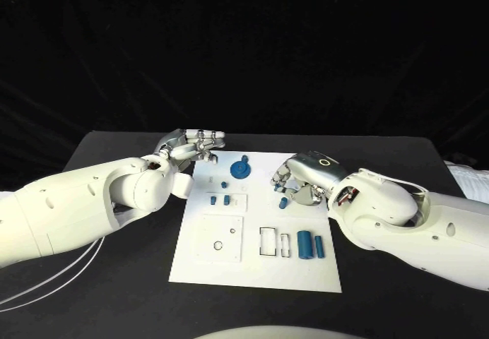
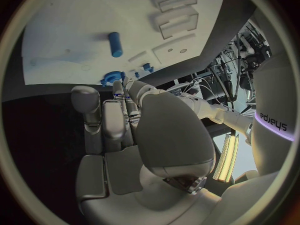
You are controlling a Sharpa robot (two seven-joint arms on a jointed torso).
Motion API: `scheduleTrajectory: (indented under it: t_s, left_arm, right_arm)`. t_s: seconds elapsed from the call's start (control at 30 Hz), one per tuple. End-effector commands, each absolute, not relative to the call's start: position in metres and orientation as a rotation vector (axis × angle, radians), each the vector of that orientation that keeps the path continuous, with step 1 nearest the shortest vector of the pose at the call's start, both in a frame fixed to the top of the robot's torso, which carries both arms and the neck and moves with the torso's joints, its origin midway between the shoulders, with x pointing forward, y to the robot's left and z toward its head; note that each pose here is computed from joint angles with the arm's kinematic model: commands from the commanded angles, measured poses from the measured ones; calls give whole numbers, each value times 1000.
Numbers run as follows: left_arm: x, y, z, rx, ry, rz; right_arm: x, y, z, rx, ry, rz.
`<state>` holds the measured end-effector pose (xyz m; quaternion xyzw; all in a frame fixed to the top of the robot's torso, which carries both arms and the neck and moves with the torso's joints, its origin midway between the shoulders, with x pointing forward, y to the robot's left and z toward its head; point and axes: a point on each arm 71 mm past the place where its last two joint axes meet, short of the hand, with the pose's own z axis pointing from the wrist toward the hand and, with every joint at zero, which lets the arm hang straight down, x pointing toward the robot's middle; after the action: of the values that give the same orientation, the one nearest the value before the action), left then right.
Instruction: Assemble the parts on the task board
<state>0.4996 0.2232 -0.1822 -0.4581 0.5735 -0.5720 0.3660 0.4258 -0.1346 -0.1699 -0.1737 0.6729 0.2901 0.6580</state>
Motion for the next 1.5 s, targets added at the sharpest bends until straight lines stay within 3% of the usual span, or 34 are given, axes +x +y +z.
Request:
scheduleTrajectory:
  t_s: [0.03, 0.67, 1.5]
  left_arm:
    - [498, 219, -182, -1163, 1486, -1496]
    - [493, 208, -180, -1154, 1502, -1525]
    - [492, 203, -180, -1153, 1513, -1534]
  right_arm:
    - [418, -121, -169, -403, 1509, 735]
    - [391, -67, -212, -481, 1609, 902]
    - [393, -50, -235, -508, 1662, 880]
